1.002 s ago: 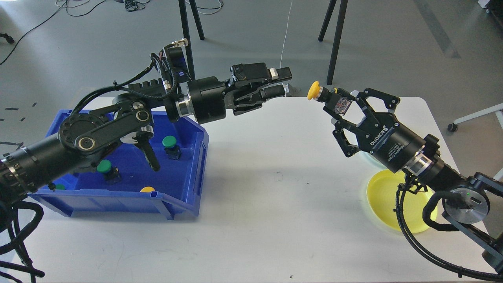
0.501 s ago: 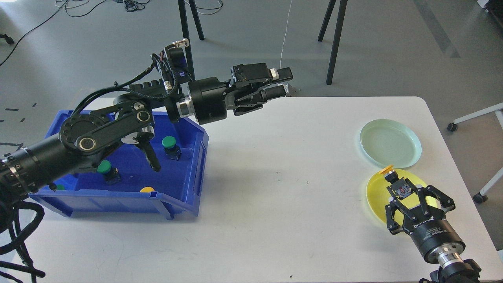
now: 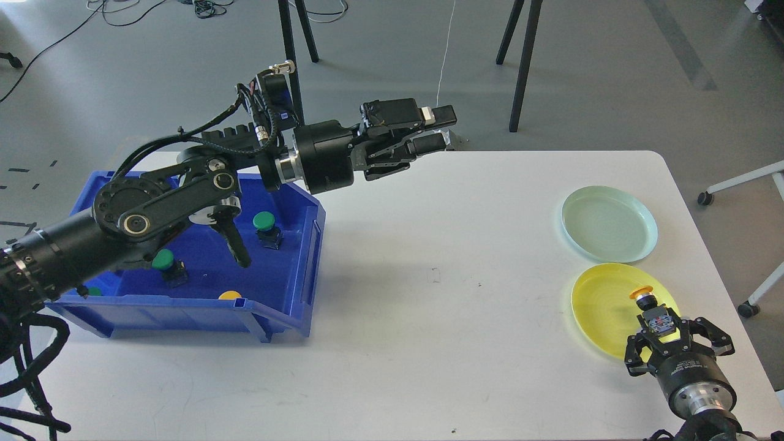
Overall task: Pass button and place on color plate
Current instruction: 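Lower the button onto the yellow plate and open the right gripper, then grasp a green-topped button in the bin with the left gripper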
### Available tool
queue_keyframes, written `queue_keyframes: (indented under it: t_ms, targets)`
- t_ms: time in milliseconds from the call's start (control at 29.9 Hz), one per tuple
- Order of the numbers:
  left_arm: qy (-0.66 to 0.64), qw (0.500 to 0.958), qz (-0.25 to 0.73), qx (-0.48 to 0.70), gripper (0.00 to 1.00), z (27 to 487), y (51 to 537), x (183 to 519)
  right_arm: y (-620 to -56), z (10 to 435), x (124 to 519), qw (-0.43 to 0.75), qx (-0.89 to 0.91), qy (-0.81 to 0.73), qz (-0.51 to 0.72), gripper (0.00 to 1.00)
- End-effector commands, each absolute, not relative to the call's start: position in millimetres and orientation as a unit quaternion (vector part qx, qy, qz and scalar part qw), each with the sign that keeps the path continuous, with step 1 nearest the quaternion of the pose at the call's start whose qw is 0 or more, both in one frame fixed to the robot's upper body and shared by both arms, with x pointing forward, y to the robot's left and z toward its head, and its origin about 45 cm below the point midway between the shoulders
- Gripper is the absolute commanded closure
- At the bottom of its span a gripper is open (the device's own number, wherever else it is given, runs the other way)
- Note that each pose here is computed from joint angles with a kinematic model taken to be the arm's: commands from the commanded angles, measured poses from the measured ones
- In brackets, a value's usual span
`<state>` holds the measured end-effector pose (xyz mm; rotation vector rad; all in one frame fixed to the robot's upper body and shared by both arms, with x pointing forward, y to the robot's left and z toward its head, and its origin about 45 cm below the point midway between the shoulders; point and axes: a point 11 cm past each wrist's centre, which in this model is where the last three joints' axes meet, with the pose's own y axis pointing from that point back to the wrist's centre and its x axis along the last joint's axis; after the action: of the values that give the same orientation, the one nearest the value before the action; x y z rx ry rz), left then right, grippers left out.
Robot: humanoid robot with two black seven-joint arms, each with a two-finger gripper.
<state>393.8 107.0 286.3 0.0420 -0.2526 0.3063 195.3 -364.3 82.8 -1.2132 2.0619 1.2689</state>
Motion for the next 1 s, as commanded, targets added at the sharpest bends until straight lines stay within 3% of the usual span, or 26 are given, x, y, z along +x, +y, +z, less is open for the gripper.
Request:
queue_keyframes:
  t_ms: [0,134,301,534,768,968]
  targets:
    - [-0.126,0.98,0.152,0.021,0.35,286.4,107.2,393.9,-363.5,83.7,196.2,0.217,-0.438,0.743,0.458,0.21]
    - [-0.126,0.98,0.153,0.023,0.35,286.0,108.4,394.1,-361.2,88.5,201.9,0.227,-0.442,0.738,0.457,0.07]
    - [-0.134,0.977,0.163,0.033,0.35,288.8,121.6,398.9,-350.1,112.2,231.1,0.25,-0.48,0.714,0.445,0.06]
    - [-0.182,0.953,0.219,0.101,0.34,311.7,211.7,409.1,-324.6,170.4,304.8,0.248,-0.605,0.649,0.39,0.04]
    - [-0.276,0.906,0.205,0.249,0.33,314.7,286.8,391.7,-290.5,232.2,348.9,0.18,-0.758,0.562,0.276,0.04]
    - [-0.33,0.848,0.149,0.386,0.32,288.2,330.6,376.2,-301.8,295.2,384.1,0.19,-0.785,0.556,0.196,0.03]
